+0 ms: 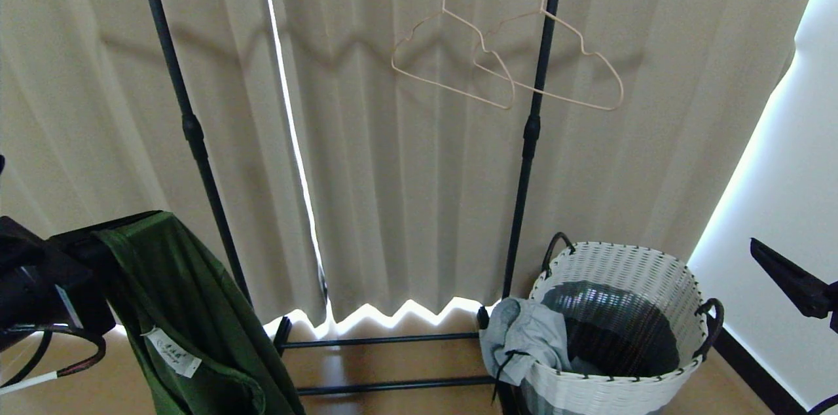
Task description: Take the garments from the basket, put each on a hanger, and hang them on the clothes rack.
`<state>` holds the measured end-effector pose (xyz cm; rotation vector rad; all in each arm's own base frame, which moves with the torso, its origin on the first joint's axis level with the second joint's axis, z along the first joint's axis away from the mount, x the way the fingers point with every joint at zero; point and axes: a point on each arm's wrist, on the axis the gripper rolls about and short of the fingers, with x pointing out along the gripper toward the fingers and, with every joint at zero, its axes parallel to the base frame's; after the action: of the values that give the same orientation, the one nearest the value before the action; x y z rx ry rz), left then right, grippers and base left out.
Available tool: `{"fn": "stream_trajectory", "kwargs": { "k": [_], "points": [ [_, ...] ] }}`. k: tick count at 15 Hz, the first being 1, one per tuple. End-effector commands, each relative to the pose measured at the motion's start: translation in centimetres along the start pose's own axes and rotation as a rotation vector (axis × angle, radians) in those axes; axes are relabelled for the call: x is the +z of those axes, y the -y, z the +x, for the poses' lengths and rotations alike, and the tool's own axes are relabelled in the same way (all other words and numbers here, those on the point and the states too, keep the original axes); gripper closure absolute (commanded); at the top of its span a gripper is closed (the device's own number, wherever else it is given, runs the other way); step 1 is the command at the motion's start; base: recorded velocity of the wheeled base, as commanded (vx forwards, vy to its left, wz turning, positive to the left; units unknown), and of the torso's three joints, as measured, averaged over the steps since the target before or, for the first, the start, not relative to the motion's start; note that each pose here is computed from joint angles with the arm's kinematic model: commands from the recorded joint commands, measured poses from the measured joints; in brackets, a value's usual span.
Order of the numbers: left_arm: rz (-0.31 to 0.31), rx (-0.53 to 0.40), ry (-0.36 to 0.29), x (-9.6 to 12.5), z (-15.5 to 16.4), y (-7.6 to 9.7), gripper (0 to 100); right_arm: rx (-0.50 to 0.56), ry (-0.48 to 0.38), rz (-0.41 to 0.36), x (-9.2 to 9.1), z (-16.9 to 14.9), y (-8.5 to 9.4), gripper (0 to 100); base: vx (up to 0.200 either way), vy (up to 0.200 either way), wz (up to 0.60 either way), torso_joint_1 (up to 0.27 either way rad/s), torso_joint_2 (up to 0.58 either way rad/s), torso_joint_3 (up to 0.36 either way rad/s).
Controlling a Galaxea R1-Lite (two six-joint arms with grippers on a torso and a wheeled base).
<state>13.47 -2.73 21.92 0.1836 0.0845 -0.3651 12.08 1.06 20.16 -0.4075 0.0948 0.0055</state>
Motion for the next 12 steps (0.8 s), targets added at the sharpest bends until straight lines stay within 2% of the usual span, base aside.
{"fn": "stream_trajectory", "kwargs": {
  "k": [1, 3, 12],
  "points": [
    [0.010, -0.012, -0.011, -0.20, 0.13, 0.16, 100, 0.005, -0.009, 0.000, -0.12, 0.13, -0.07, 0, 0.000, 0.000, 0.00, 0.032, -0.12, -0.271],
    [0.013, -0.012, -0.012, -0.35, 0.02, 0.20, 100, 0.019, -0.005, 0.010, -0.12, 0.17, -0.12, 0, 0.000, 0.000, 0.00, 0.097, -0.43, -0.300],
    [0.020, -0.054, -0.019, -0.68, 0.04, 0.82, 100, 0.034, 0.001, 0.018, -0.13, 0.13, -0.15, 0, 0.000, 0.000, 0.00, 0.188, -0.49, -0.286]
  ]
}}
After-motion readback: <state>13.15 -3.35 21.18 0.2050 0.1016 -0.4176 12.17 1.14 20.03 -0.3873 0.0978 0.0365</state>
